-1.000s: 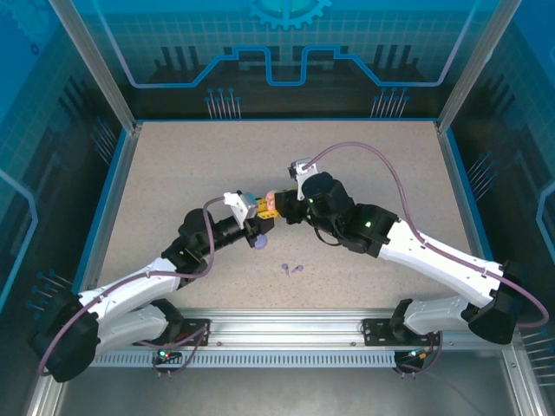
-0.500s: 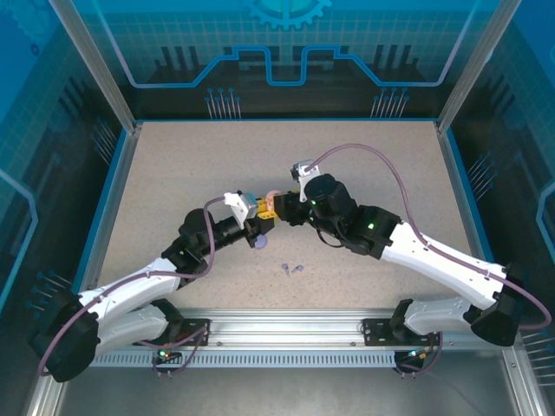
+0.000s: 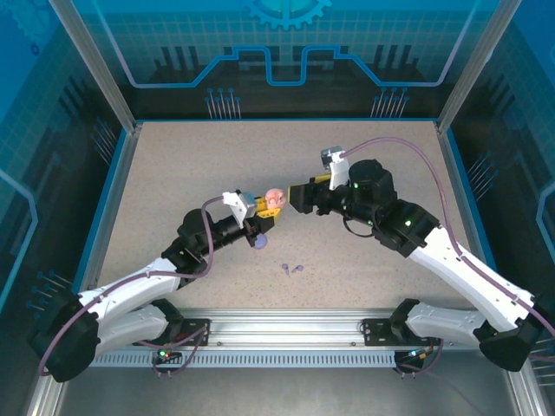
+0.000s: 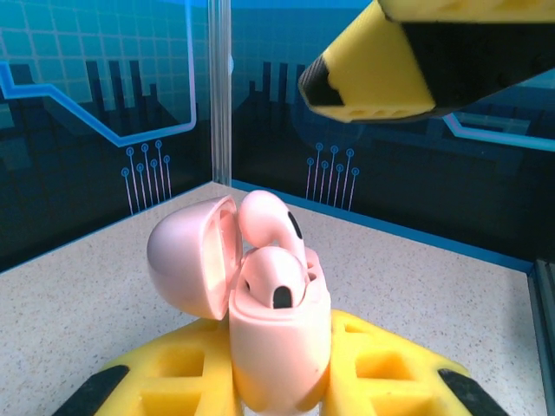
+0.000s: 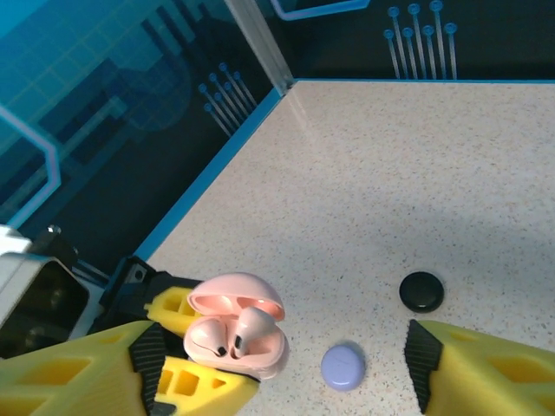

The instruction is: Insert the wireless bluetooth earbuds into the charging case

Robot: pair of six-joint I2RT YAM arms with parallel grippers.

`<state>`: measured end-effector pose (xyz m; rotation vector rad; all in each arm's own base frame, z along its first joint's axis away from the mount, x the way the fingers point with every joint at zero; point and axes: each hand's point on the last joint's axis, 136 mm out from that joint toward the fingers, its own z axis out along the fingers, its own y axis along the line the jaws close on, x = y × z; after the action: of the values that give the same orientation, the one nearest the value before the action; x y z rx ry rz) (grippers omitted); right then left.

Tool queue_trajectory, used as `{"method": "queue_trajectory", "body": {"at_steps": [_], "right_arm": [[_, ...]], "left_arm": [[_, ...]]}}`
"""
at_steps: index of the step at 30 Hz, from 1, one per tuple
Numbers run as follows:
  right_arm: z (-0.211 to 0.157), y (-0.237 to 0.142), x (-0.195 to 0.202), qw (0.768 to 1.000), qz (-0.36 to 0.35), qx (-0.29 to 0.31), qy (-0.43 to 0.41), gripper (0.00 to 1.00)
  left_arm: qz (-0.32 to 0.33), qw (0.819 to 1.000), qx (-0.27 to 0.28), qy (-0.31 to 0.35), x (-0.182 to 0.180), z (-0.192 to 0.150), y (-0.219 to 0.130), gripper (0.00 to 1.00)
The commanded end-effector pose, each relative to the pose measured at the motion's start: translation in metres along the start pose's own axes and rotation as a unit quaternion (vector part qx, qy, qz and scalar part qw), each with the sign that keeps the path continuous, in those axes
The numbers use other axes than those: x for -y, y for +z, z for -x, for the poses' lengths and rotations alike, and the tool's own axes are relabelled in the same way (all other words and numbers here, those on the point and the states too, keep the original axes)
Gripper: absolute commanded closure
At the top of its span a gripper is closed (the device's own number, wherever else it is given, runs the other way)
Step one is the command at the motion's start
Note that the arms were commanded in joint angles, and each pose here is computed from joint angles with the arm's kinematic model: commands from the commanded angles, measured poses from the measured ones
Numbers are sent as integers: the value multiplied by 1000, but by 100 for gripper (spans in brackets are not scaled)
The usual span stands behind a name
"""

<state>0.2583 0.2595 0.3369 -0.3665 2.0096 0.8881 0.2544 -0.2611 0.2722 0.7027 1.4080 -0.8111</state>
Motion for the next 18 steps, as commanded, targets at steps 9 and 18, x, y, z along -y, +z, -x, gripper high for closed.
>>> {"method": "queue_trajectory", "body": {"at_steps": [9, 18], "right_arm": [[-9, -8, -43, 982, 175, -74, -13, 19], [1, -4, -46, 982, 166, -78, -39, 13]], "left_arm": [[-68, 995, 75, 1, 25, 47, -2, 99], [-96, 991, 98, -2, 36, 63, -7, 98]]}}
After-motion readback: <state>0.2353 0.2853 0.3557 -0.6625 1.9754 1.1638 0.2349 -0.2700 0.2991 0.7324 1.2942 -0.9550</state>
